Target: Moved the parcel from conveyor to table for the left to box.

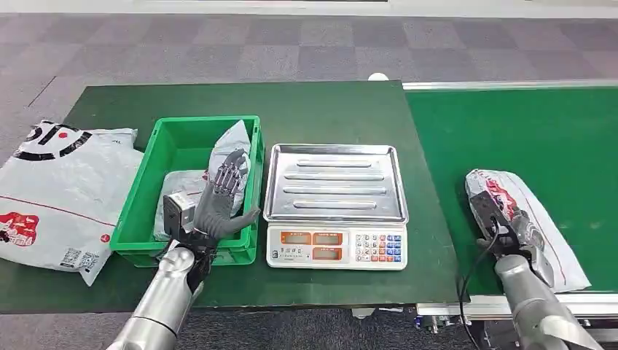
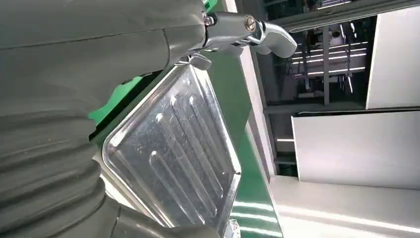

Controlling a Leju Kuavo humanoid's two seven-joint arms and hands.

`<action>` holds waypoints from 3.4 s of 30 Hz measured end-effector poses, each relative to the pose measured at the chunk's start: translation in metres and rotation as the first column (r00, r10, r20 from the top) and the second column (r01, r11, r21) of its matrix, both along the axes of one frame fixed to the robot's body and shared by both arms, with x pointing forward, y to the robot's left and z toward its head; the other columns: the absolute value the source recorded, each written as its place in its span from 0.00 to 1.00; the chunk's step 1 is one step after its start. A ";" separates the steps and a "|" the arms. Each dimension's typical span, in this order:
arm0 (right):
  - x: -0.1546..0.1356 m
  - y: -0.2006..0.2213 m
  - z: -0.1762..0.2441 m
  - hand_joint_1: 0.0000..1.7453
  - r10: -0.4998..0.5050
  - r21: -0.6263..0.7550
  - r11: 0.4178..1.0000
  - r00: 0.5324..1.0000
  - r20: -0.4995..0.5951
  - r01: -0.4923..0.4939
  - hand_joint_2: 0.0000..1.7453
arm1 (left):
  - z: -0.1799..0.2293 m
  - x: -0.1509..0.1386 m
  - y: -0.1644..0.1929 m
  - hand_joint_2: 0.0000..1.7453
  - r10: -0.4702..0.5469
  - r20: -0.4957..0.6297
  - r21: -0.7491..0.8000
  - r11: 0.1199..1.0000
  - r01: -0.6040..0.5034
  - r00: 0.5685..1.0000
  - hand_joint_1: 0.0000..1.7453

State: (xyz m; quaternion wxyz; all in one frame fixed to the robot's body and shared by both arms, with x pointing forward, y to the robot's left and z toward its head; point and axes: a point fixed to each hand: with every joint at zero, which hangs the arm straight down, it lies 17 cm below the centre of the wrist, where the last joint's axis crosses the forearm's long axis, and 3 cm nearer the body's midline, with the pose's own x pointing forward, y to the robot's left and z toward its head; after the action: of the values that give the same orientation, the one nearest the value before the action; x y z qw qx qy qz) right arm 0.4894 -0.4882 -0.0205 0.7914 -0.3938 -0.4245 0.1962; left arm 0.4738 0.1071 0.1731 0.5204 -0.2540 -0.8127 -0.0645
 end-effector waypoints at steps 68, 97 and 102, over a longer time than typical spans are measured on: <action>-0.010 0.267 0.358 1.00 0.541 -0.473 0.803 0.111 0.834 -0.361 1.00 | 0.009 0.007 -0.016 1.00 -0.015 -0.006 -0.026 1.000 0.015 1.000 0.00; 0.038 0.391 0.147 1.00 0.912 -0.305 0.404 0.356 0.203 -0.862 1.00 | 0.005 0.001 -0.006 1.00 -0.014 -0.007 -0.037 0.999 0.014 1.000 0.00; 0.043 0.389 0.141 1.00 0.918 -0.300 0.394 0.358 0.171 -0.869 1.00 | 0.002 0.000 -0.004 1.00 -0.011 -0.010 -0.033 0.999 0.011 1.000 0.00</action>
State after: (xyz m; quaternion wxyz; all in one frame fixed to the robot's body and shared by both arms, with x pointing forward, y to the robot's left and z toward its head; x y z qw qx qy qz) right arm 0.5323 -0.0992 0.1210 0.4445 -0.1851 -0.6711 0.5637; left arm 0.4734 0.1034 0.1747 0.5200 -0.2676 -0.8094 -0.0525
